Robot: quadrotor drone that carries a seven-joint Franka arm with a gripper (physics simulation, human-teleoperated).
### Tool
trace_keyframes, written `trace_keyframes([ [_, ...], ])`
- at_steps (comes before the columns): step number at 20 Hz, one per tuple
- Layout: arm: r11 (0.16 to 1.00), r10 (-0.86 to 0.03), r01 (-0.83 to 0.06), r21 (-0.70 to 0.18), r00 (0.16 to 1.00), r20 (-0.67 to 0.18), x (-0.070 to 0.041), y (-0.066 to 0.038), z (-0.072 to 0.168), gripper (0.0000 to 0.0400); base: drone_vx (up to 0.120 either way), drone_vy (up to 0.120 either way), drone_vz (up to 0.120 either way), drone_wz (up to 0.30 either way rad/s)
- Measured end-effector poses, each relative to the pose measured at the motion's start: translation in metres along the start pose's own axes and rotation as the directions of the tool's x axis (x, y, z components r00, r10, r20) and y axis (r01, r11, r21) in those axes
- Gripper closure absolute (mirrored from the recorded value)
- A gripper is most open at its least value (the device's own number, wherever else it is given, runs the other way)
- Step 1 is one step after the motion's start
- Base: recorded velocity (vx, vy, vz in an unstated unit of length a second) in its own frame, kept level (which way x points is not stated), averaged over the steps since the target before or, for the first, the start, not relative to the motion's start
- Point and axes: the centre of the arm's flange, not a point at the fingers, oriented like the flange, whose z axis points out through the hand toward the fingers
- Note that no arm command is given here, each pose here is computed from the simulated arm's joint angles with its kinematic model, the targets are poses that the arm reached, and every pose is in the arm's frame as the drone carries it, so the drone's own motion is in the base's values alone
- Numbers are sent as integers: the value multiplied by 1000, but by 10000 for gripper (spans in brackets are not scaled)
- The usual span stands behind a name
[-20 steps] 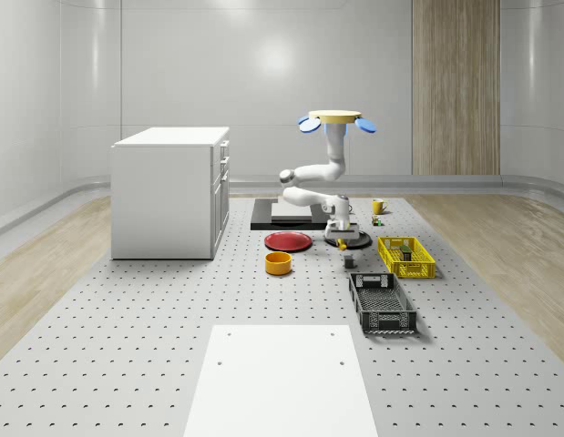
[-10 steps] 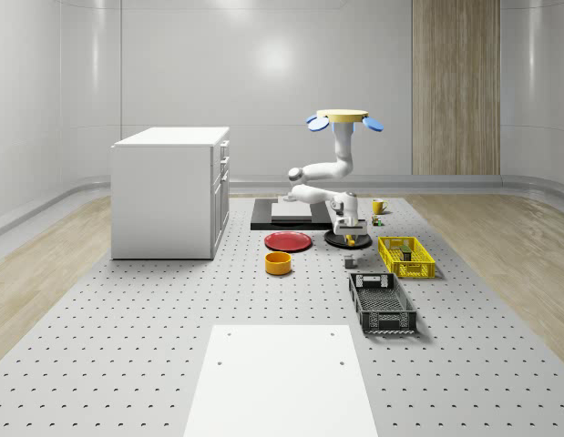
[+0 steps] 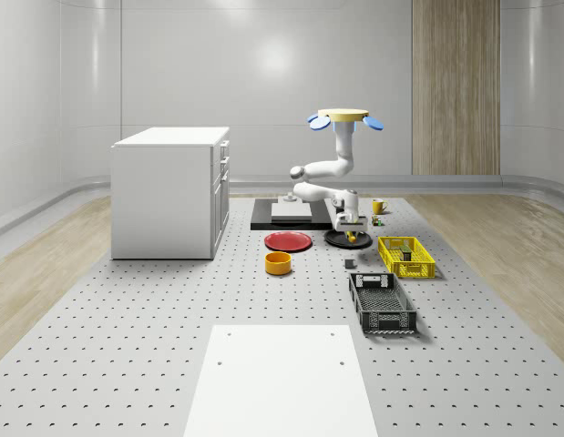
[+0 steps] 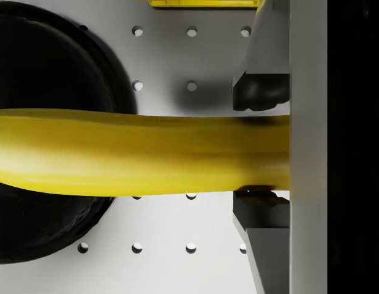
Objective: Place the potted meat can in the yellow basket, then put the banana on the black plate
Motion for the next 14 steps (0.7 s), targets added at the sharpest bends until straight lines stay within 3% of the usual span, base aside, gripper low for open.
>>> trace_keyframes([
  [4,1000,0,0,0,1000,0,0,0,0,213,-120,120,0,0],
  [14,1000,0,0,0,1000,0,0,0,0,213,-120,0,0,0],
])
